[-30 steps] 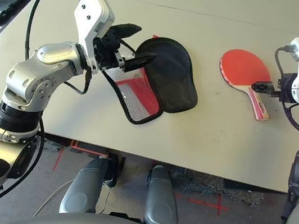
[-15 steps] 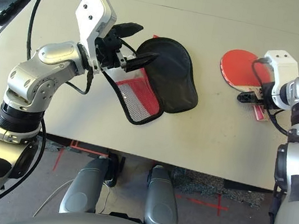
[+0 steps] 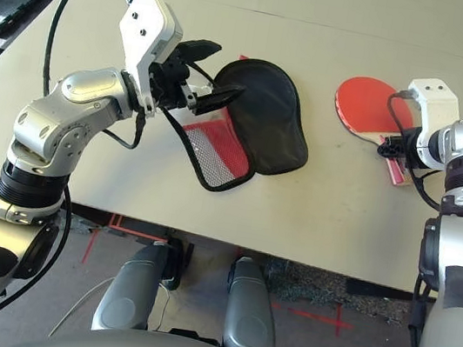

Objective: Store the ping-pong paddle in its case and zip it.

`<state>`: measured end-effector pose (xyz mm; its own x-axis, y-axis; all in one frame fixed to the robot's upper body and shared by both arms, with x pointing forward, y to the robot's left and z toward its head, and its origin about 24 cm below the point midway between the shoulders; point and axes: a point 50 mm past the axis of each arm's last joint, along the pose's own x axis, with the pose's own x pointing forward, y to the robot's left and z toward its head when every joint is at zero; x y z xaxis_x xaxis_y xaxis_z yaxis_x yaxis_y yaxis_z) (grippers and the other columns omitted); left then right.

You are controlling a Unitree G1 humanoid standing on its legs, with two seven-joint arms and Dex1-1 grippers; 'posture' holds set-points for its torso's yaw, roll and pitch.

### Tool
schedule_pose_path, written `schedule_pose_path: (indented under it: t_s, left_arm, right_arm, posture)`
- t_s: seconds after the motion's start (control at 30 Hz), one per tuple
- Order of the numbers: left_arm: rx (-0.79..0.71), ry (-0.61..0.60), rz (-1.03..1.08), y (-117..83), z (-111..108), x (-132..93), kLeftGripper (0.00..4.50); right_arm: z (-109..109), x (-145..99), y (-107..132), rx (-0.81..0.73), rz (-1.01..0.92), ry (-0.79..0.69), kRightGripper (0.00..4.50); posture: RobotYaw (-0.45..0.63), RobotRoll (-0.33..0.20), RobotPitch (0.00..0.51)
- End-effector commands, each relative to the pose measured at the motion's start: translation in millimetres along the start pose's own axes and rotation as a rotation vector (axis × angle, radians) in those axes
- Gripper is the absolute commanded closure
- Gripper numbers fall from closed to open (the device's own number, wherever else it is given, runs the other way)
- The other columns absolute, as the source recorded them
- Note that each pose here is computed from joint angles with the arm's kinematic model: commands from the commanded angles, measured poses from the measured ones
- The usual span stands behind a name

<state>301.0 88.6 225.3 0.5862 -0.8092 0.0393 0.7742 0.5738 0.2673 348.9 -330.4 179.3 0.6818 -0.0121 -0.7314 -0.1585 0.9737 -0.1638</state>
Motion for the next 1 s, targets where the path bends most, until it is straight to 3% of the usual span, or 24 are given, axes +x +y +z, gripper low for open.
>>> schedule_pose_path:
  t_s: [0.03,0.23,0.43,0.73,1.0]
  left_arm:
    - [0.007,0.011,-0.031,-6.6,-2.7,1.3,0.00]
    - [0.010,0.018,-0.035,-7.2,-3.9,1.0,0.00]
    - [0.014,0.024,-0.034,-7.4,-4.9,-0.1,0.00]
    - [0.020,0.039,-0.024,-8.5,-6.0,-4.7,0.00]
    - [0.029,0.046,-0.018,-9.1,-4.0,-7.2,0.00]
  right_arm:
    - [13.2,-10.7,-2.1,-0.028,-0.031,-0.088,3.36]
    - [38.5,-22.6,17.8,-0.057,-0.012,-0.194,3.36]
    - [54.2,-27.5,63.2,-0.104,0.089,-0.256,3.36]
    - [49.5,-29.0,129.7,-0.143,0.220,-0.276,3.36]
    - [37.0,-18.2,160.7,-0.151,0.261,-0.256,3.36]
  posture:
    - [0.00,0.000,0.222]
    - [0.01,0.000,0.220]
    - [0.03,0.000,0.219]
    - [0.05,0.000,0.227]
    - [0.07,0.000,0.229]
